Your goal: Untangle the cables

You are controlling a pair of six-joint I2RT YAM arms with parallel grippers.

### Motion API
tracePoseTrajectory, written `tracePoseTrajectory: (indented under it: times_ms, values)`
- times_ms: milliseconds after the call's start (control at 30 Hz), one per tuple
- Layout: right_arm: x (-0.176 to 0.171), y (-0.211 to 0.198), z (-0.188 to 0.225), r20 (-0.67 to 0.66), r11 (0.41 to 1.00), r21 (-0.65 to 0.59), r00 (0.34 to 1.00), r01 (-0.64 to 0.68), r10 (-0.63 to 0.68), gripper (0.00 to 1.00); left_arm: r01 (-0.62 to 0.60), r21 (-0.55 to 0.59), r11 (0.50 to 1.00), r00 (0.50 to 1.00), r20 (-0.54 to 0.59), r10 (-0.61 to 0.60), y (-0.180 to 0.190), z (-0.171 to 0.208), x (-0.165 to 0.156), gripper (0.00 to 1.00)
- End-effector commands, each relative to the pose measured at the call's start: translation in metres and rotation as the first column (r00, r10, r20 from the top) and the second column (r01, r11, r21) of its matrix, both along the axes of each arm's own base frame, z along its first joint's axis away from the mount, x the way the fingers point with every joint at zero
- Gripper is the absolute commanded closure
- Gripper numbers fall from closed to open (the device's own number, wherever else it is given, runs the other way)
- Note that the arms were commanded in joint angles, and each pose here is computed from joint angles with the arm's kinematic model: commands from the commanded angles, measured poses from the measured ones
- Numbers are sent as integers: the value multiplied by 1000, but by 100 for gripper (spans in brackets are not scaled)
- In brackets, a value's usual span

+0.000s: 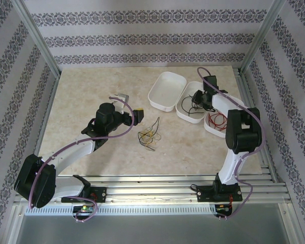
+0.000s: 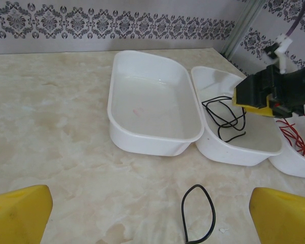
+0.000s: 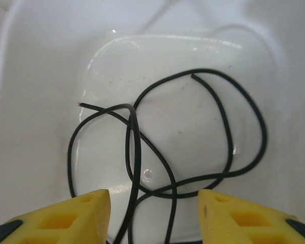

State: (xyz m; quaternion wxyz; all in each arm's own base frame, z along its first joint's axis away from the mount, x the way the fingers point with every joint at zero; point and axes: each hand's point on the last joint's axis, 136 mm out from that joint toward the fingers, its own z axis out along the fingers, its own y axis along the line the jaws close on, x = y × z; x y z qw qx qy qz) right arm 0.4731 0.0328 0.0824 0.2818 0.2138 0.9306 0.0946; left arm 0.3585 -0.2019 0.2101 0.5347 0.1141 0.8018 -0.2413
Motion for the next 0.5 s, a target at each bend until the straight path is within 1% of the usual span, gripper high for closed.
tracePoseTrajectory:
  times_ms: [0, 100, 233, 333, 400, 467]
  values:
    - [-4, -10, 46, 83, 998, -67, 997, 4, 2, 47, 6, -7, 1000, 1000, 9, -6, -3, 7, 0, 1]
    - [-10, -12, 68, 123, 996, -84, 992, 5, 6, 43, 4, -10, 1000, 1000, 9, -4, -3, 7, 0, 1]
    - [-20, -11, 96, 182, 997, -83, 983, -4, 19, 42, 4, -10, 1000, 1000, 6, -4, -3, 7, 0, 1]
    - [-33, 4, 119, 226, 996, -69, 972, -53, 68, 45, -2, -7, 1000, 1000, -2, 2, -2, 5, 0, 1]
    - [-47, 19, 131, 243, 993, -67, 964, -95, 108, 48, -10, 0, 1000, 1000, -19, 10, 0, 2, -1, 1]
    - [-62, 37, 140, 258, 989, -64, 955, -136, 148, 48, -15, 6, 1000, 999, -40, 15, 1, -2, -3, 1]
